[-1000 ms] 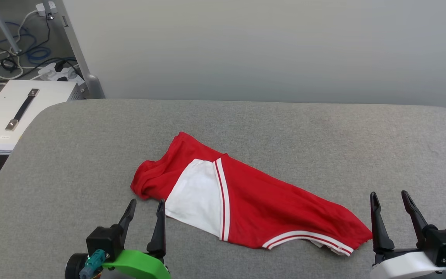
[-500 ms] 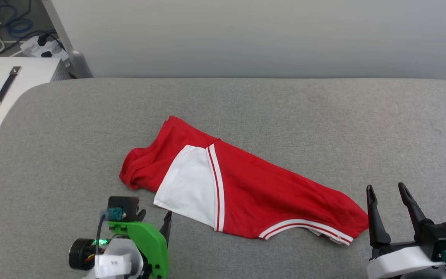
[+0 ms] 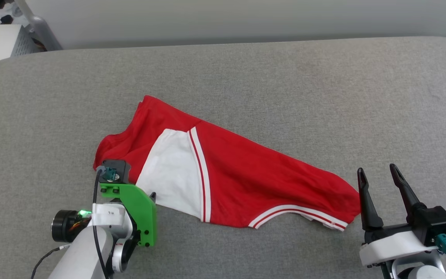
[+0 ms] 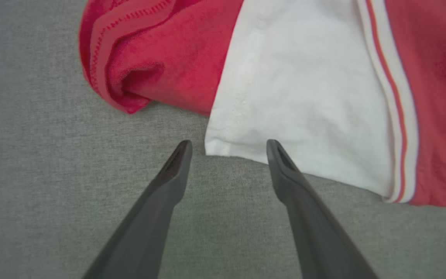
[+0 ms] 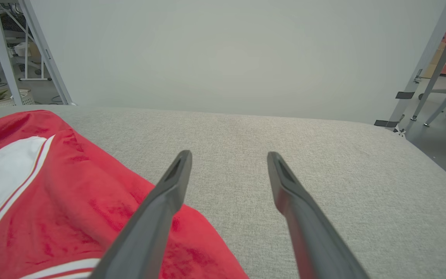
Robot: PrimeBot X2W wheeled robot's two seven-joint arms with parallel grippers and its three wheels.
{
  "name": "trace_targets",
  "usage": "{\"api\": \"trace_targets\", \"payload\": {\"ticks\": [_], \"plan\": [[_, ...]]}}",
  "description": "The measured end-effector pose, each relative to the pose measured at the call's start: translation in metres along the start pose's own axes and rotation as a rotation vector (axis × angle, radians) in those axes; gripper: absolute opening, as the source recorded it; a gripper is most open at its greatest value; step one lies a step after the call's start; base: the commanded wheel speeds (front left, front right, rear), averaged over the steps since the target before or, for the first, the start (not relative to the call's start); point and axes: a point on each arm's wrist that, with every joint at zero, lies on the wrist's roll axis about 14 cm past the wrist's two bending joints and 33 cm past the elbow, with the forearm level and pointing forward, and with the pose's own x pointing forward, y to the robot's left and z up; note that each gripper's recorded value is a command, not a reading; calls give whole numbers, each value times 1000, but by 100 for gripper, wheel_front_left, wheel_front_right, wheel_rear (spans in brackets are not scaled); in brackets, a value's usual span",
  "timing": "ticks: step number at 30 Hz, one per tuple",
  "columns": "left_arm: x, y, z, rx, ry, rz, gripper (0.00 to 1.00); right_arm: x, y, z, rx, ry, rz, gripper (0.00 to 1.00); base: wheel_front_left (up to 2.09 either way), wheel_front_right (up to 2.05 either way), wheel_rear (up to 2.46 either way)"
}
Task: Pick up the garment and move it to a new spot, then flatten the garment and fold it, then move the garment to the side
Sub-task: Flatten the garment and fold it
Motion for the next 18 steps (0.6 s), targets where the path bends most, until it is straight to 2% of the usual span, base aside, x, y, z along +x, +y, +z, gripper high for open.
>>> {"api": "trace_targets", "payload": {"ticks": [12,13,14,15,18], "plan": [[21,3,-16,9,80,9,100,0,-7,-12,-15,37,-15,100,0,0,0],[21,3,-17,6,79,10,76,0,-6,-12,-15,37,-13,100,0,0,0],[21,4,-17,4,77,12,22,0,-6,-12,-14,36,-12,100,0,0,0],[22,4,-19,0,82,13,0,0,-5,-12,-14,36,-10,100,0,0,0],[21,3,-22,-13,85,4,0,2,-3,-12,-12,36,-4,100,0,0,0]]}}
